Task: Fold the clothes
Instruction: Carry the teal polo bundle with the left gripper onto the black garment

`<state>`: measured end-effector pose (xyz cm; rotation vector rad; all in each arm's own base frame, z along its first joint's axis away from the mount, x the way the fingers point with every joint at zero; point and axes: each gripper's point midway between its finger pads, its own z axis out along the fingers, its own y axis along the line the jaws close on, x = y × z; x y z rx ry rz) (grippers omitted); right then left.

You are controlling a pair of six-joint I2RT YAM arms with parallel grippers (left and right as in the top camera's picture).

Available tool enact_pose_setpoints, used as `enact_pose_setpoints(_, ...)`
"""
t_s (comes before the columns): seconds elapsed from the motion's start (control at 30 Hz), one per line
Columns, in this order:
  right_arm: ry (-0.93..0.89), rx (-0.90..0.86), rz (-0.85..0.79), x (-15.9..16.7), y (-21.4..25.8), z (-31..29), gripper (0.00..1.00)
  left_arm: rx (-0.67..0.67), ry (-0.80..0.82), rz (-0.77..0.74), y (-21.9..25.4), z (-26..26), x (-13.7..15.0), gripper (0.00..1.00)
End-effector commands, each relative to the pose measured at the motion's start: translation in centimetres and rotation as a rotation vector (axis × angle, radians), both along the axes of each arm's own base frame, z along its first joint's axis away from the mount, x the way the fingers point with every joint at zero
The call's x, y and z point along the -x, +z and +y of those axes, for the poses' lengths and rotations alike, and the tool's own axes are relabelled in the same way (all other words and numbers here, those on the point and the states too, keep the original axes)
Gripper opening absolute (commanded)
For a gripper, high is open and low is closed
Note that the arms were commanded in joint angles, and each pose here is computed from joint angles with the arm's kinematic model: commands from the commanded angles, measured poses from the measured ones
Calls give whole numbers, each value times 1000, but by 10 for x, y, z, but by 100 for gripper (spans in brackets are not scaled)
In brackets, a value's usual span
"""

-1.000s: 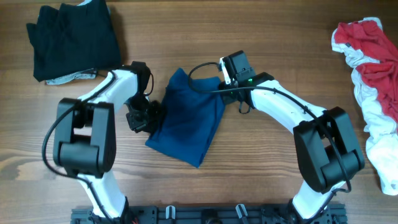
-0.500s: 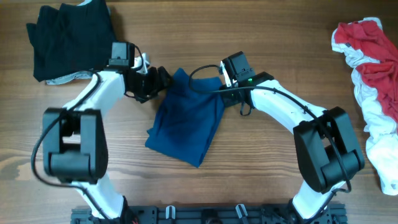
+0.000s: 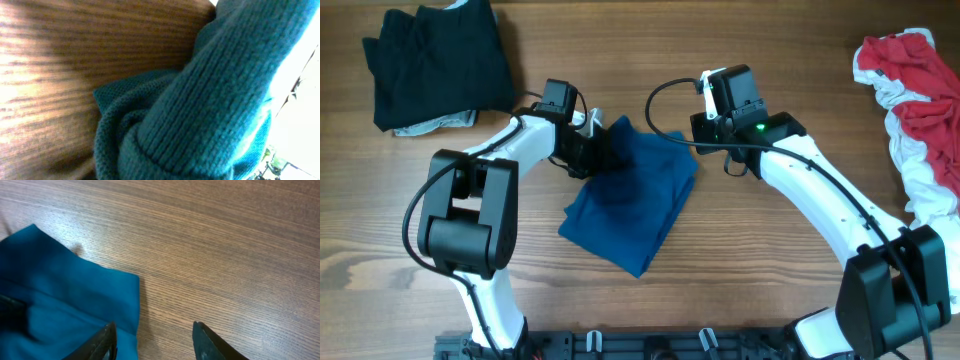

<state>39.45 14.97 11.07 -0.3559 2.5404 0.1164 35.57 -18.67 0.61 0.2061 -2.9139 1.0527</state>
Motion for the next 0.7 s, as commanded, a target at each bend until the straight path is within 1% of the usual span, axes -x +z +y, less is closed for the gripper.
enact_pose_setpoints(0.0, -22, -19, -44, -6, 20, -1, 49, -65, 31, -65, -1, 17, -18, 4)
enact_pose_setpoints(0.07, -22, -17, -41, -5, 19, -1, 49, -137, 96, -188, 30, 41, -47, 4)
enact_pose_setpoints(0.1, -23, -17, -39, -4, 19, -1, 49, -202, 138, -266, 48, 60, -63, 4)
enact_pose_setpoints(0.13, -23, -17, -38, -4, 19, -1, 49, -299, 193, -358, 71, 87, -79, 4)
enact_pose_setpoints(0.2, -23, -17, -38, -4, 19, -1, 49, -426, 297, -458, 100, 127, -96, 4)
enact_pose_setpoints(0.23, -23, -17, -38, -4, 19, -1, 49, -484, 351, -525, 118, 149, -106, 4)
enact_pose_setpoints(0.27, -23, -16, -37, -4, 19, -1, 49, -524, 377, -623, 140, 169, -117, 4)
enact_pose_setpoints(0.33, -22, -14, -31, -3, 18, -2, 49, -546, 436, -753, 172, 199, -133, 4)
enact_pose_setpoints(0.37, -23, -14, -30, -3, 18, -2, 49, -567, 495, -820, 190, 221, -142, 4)
enact_pose_setpoints(0.43, -23, -14, -30, -3, 18, -2, 49, -583, 573, -907, 211, 250, -153, 4)
enact_pose_setpoints(0.53, -23, -15, -30, -3, 18, -2, 49, -619, 723, -1095, 257, 307, -167, 4)
enact_pose_setpoints(0.6, -26, -16, -29, -3, 18, -2, 49, -633, 764, -1142, 264, 326, -171, 4)
enact_pose_setpoints(0.67, -43, -28, -24, -2, 17, -2, 49, -647, 796, -1138, 253, 345, -175, 4)
